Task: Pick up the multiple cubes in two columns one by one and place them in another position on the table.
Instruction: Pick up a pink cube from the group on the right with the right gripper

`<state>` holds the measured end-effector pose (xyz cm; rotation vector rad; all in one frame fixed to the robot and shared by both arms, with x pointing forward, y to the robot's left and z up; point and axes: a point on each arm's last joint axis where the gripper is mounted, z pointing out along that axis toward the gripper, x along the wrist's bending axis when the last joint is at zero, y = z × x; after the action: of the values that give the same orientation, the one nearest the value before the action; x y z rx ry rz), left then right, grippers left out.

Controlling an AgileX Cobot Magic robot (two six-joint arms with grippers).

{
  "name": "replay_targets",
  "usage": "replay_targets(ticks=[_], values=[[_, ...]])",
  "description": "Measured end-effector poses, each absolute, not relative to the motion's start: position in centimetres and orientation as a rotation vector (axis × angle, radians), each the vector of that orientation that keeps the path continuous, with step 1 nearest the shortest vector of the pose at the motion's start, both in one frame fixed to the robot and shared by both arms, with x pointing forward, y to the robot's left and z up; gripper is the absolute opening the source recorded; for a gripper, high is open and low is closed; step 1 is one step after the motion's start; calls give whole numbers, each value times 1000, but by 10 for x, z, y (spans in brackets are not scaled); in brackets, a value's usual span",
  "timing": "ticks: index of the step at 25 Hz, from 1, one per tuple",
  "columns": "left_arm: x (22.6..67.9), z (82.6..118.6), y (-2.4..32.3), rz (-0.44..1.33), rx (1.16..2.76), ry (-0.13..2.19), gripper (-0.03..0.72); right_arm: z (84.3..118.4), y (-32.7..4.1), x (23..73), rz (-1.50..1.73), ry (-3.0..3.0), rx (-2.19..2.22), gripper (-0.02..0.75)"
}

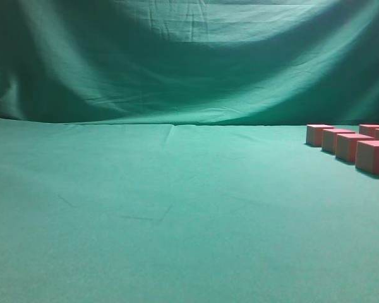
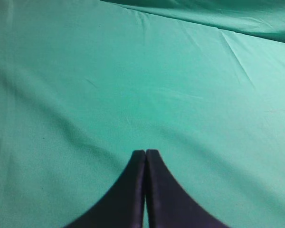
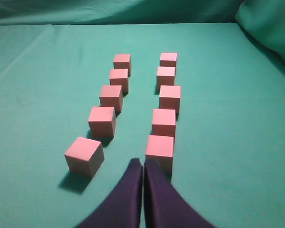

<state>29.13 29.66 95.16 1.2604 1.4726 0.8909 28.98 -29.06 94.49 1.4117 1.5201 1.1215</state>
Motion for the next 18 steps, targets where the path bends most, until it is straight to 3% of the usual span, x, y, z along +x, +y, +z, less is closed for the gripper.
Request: replay_targets(ticks=[18], values=[[291,952,297,891,1260,1473,0,945,-291,290,1121,1520,1412,0]])
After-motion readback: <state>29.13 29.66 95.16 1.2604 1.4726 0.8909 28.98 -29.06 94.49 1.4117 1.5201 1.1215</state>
